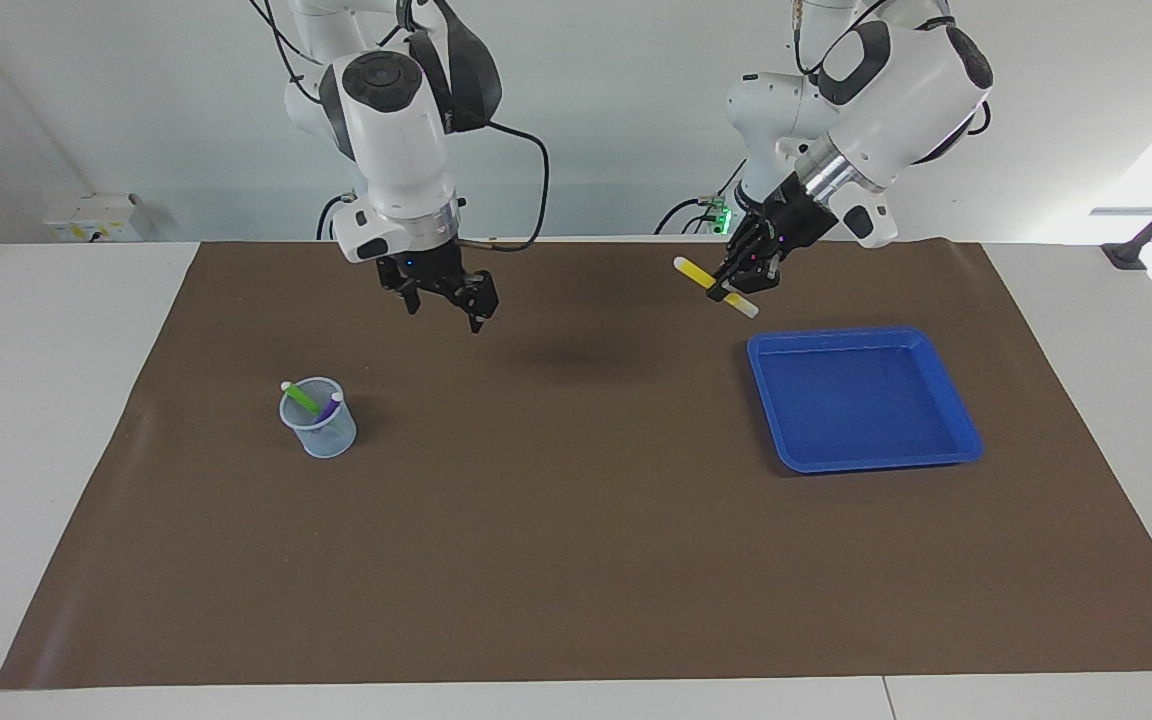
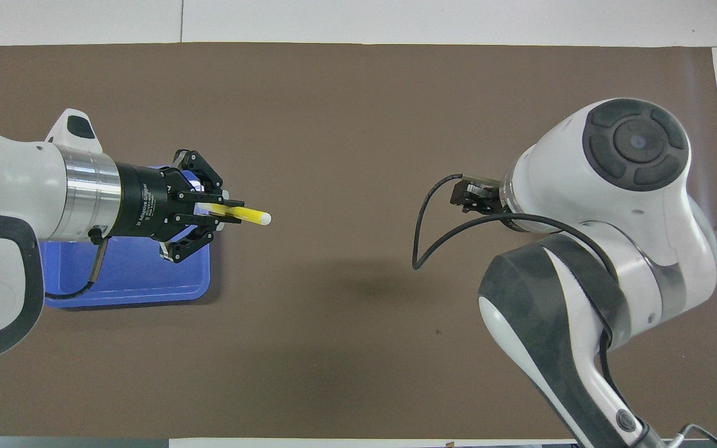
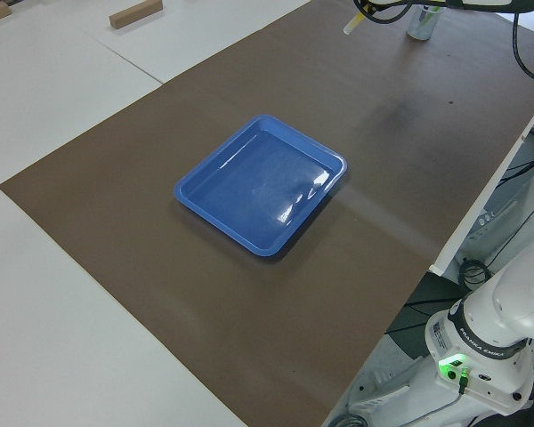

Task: Right arm passes pens to left for tray arrangement
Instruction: 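Move the yellow pen over the tray while the right gripper withdraws, then lower the yellow pen into the blue tray and open the left gripper, then lift the purple pen from the cup with the right gripper, then carry the purple pen toward center while the left gripper reaches it, then close the left gripper on the purple pen and open the right gripper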

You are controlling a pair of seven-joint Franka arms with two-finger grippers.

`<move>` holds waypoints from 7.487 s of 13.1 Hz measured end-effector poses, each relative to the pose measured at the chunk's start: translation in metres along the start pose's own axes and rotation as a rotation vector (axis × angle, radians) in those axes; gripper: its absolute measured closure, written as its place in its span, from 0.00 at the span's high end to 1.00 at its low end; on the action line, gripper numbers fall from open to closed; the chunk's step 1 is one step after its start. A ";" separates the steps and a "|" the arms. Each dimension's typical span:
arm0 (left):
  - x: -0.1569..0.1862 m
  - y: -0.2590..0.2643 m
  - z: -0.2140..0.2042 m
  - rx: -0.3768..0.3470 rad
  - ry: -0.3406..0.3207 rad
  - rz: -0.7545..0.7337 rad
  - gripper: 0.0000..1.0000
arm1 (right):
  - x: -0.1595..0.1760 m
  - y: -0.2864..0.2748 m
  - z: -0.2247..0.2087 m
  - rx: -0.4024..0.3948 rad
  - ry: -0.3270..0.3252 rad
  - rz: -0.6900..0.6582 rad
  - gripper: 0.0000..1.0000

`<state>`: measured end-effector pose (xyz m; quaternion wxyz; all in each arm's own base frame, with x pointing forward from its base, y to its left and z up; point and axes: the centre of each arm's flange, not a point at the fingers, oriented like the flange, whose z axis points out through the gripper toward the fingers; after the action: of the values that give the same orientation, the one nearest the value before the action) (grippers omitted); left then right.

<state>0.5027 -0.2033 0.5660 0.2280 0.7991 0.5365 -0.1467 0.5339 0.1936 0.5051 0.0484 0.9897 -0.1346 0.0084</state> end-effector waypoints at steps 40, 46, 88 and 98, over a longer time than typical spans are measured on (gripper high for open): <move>0.250 -0.043 0.149 0.572 0.222 1.079 0.84 | 0.042 0.099 0.121 -0.212 0.181 -0.332 0.19; 0.250 -0.043 0.149 0.572 0.222 1.078 1.00 | 0.040 0.109 0.042 -0.145 0.131 -0.225 0.18; -0.003 0.003 0.034 -0.082 -0.296 -0.361 0.89 | -0.064 -0.148 -0.117 0.620 -0.459 0.780 0.18; -0.010 -0.003 0.033 -0.075 -0.304 -0.314 0.54 | -0.065 -0.150 -0.119 0.625 -0.458 0.778 0.18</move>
<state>0.4965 -0.2273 0.5420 0.3103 0.6653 0.6189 -0.2793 0.5105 0.3661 0.6071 -0.2850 0.8108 -0.4887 -0.1502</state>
